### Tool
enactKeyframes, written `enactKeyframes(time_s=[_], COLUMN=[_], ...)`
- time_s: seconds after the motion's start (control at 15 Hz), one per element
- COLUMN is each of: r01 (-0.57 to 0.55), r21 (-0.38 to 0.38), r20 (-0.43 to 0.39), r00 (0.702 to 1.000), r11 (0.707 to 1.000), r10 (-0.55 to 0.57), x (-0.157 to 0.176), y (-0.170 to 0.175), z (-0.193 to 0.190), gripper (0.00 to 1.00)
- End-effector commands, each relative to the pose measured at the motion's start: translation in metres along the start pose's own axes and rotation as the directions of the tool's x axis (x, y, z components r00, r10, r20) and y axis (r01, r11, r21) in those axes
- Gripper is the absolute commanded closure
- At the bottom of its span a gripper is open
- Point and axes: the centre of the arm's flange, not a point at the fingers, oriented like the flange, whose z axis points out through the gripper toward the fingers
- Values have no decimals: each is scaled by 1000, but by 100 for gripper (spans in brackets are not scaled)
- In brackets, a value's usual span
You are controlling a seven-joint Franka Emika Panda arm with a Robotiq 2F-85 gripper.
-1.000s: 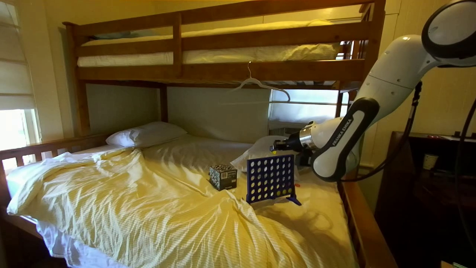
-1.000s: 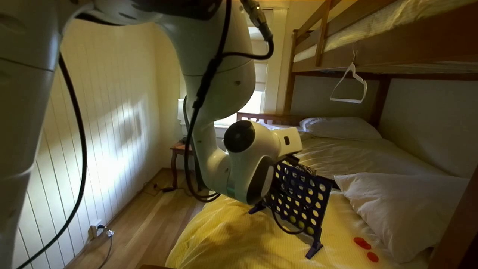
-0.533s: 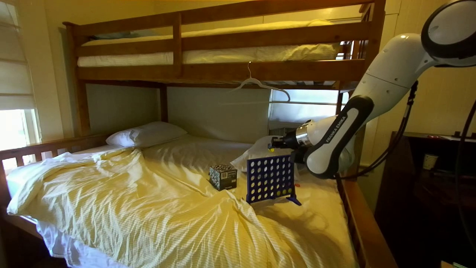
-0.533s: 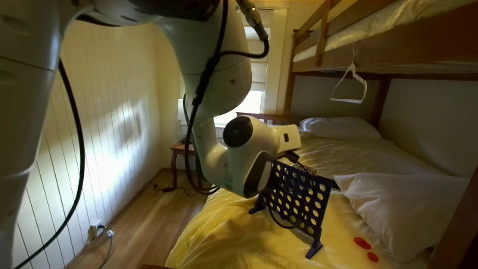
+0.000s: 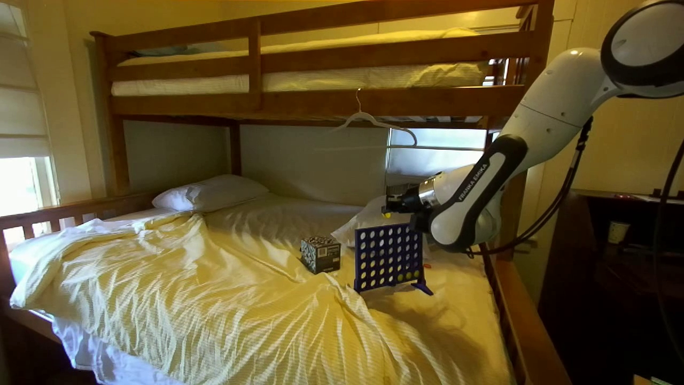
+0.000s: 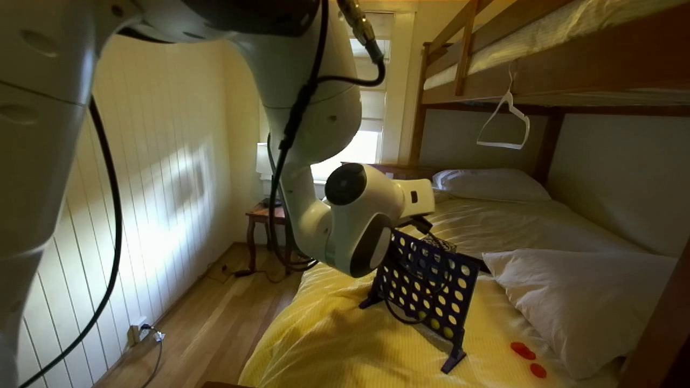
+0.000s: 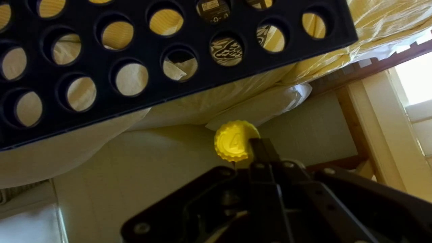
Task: Put the yellow chip inside the gameboard.
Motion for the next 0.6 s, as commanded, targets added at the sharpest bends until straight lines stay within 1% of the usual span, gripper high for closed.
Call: enactKeyframes(time_s=[0.0,0.53], r01=[-30,-50], r21=[-13,-38], r20=[9,8], r00=[999,999], r11=[999,998], r10=[31,50], x=[2,-6], y=[0,11], z=[7,3], gripper=[100,100])
